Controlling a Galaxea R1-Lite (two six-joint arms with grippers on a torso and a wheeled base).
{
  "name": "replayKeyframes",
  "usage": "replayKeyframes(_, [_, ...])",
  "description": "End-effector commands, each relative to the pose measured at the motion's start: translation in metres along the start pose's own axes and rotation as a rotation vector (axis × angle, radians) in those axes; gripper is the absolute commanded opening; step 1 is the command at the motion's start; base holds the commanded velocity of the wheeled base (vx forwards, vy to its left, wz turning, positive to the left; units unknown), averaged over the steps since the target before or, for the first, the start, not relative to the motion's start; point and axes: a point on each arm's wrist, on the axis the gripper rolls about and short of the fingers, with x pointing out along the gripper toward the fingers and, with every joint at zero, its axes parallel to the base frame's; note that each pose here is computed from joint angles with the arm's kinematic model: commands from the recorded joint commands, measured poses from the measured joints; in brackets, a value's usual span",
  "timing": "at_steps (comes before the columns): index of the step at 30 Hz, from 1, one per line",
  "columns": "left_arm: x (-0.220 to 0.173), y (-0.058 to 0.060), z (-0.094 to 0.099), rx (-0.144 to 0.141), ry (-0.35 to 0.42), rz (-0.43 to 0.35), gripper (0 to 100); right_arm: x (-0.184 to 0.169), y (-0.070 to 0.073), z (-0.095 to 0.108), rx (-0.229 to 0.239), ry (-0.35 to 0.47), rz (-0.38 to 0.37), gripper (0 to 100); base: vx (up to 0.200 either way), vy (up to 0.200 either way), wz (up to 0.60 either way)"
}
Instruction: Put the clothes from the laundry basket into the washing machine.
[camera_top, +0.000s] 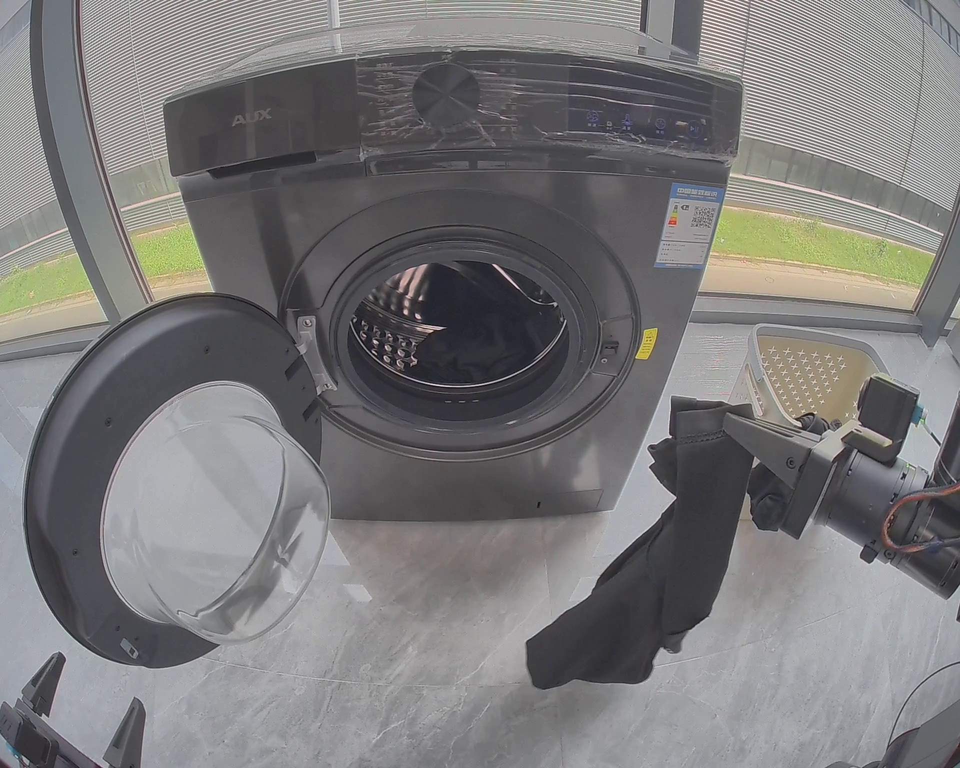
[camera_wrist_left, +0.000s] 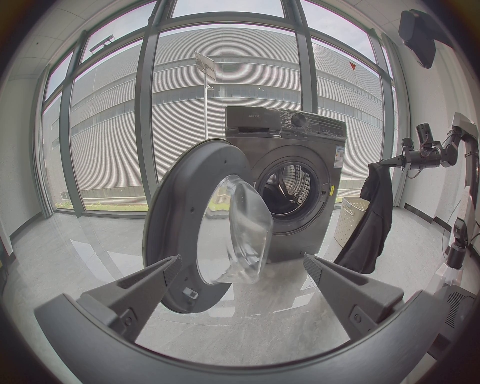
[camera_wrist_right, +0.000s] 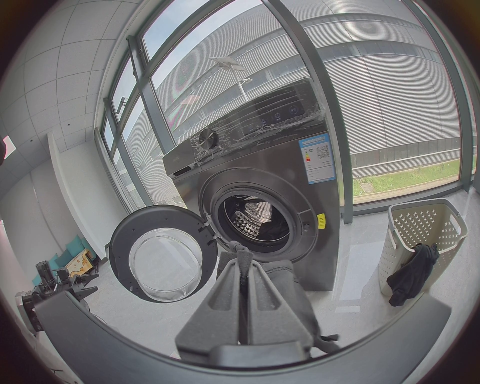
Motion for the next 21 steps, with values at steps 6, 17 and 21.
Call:
replayKeyframes(6, [0.0002, -0.0001, -0.0049, 0.000, 0.000, 0.000, 100, 0.0004, 0.0001, -0.0011, 0.000, 0.005, 0.000, 0, 0.000, 0.000, 0.00])
replayKeyframes(17, [0.0002, -0.0001, -0.0049, 0.000, 0.000, 0.000, 100, 0.0003, 0.0000, -0.0015, -0.001, 0.006, 0.000, 0, 0.000, -0.109, 0.00])
replayKeyframes(21, [0.0002, -0.0001, -0.0049, 0.000, 0.000, 0.000, 100, 0.0003, 0.0001, -0.0015, -0.001, 0.006, 0.002, 0, 0.000, -0.200, 0.00])
